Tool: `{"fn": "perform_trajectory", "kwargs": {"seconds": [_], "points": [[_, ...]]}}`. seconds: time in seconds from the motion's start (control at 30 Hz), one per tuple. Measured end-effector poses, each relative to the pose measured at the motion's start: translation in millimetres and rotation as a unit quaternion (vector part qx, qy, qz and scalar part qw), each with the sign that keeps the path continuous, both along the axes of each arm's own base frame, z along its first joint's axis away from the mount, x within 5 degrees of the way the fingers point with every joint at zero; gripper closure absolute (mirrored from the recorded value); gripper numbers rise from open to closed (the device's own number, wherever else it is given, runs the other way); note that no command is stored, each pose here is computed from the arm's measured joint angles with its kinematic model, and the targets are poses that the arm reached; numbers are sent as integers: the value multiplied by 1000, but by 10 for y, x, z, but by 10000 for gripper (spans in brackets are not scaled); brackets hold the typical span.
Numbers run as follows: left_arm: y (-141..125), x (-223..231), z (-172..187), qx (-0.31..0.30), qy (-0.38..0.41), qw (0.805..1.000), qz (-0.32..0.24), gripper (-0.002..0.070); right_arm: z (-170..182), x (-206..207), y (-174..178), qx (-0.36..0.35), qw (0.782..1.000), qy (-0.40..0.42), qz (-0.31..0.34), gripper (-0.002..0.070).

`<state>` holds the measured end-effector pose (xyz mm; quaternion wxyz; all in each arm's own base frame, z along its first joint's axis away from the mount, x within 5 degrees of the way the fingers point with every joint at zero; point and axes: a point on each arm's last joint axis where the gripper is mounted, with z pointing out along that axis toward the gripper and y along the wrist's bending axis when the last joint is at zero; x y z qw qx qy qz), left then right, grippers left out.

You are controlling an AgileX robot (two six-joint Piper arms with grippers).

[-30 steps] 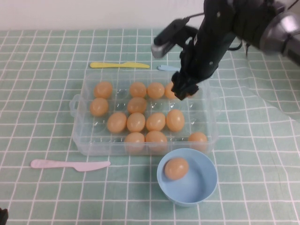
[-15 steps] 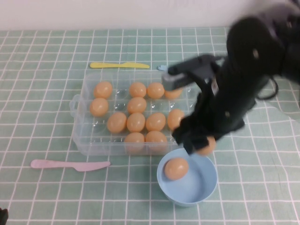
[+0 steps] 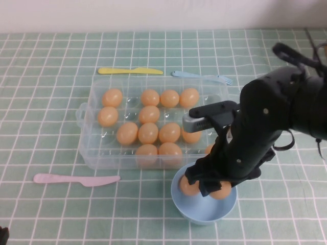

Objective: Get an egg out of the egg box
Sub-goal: Place the egg in the bowl

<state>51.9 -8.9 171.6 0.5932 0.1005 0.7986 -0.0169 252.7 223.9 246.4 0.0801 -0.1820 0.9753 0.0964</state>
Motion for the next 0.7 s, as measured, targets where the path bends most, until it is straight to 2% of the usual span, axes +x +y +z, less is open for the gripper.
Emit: {"fn": "perform_trajectory", "kwargs": {"seconds": [0.53,0.7], "points": [[0,0,0,0,0,1000,0,678,-385,149,113,-16,1000,12,-3,280],[0,0,0,0,0,1000,0,678,-402,154,115,-18,1000,13,-2,252]]}}
